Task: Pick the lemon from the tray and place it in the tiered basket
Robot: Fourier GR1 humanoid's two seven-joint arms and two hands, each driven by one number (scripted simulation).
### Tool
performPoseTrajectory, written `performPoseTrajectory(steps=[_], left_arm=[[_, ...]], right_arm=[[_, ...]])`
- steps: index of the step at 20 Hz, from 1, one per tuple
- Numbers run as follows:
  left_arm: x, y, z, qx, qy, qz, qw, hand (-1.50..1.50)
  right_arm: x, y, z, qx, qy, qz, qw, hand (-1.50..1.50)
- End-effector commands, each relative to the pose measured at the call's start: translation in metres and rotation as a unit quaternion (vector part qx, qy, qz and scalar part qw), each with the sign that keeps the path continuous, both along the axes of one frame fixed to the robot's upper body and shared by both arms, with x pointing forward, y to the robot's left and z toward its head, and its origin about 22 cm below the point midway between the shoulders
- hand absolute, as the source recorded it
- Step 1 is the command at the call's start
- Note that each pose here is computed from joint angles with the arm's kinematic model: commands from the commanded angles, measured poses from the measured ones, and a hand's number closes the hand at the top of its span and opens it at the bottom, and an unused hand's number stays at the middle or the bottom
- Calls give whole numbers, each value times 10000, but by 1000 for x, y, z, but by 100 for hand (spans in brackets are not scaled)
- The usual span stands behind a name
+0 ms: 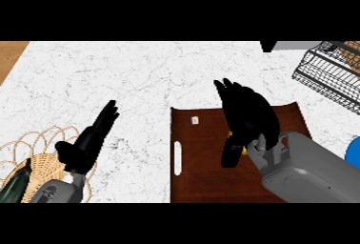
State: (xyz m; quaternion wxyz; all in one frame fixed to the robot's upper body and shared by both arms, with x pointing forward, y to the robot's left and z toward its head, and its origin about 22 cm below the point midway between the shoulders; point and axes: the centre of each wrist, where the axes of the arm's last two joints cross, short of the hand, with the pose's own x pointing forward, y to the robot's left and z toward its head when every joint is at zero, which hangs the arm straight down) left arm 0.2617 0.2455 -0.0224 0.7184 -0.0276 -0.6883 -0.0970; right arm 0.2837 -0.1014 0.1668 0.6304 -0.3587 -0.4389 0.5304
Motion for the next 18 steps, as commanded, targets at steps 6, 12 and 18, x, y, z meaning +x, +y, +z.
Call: performPoseTrajectory(steps=[6,12,18], left_arm=[[2,-7,5,88,-56,-25,9999,0],[7,-4,-2,-47,-51,-37,10000,0],[10,-9,4,15,16,-78,10000,0]], right_arm=[[9,-7,-39,-786,633,-1207,9875,-150],[1,-15,-50,-634,575,-1189,9892,-150],[6,-30,-76,-753,725,-1530,9827,-150]])
